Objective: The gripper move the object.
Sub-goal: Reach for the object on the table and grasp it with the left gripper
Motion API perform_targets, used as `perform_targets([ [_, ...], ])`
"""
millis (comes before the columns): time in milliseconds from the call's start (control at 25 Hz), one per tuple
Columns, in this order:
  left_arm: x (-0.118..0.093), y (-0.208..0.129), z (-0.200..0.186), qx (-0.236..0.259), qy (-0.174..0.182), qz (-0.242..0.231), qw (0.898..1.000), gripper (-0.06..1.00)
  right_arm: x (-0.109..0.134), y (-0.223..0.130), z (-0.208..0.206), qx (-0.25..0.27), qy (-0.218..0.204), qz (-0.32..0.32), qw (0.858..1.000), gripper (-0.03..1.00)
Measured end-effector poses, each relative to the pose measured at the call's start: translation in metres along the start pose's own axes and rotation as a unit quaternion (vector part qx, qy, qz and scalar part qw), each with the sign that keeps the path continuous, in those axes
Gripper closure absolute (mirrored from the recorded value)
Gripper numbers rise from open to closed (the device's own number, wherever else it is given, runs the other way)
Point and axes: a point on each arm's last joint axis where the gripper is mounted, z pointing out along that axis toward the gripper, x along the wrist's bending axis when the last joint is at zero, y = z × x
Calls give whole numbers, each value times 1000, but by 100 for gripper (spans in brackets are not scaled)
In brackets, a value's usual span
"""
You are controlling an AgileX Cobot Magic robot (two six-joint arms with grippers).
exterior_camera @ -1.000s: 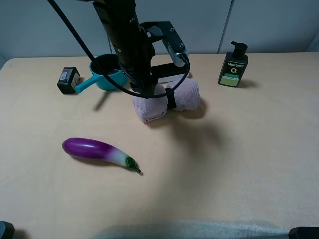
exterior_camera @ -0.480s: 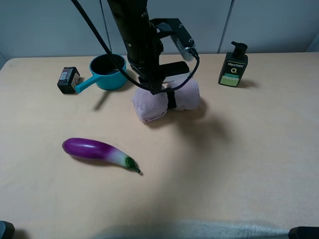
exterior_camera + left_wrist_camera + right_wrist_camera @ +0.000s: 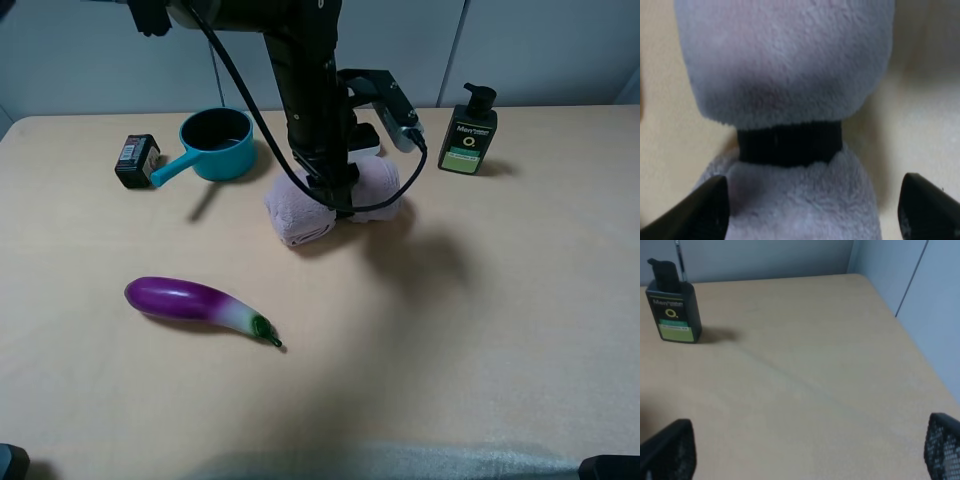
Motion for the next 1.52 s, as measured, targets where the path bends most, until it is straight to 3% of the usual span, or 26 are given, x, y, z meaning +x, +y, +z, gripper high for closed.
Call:
perform_targets([
  [360,-2,1,18,10,-8,1,1000,18,0,0,0,0,0,0,1000,27],
  [1160,16,3,20,2,31,11,999,18,0,0,0,0,0,0,1000,27],
  [1520,11,0,37,17,17,11,1000,18,0,0,0,0,0,0,1000,27],
])
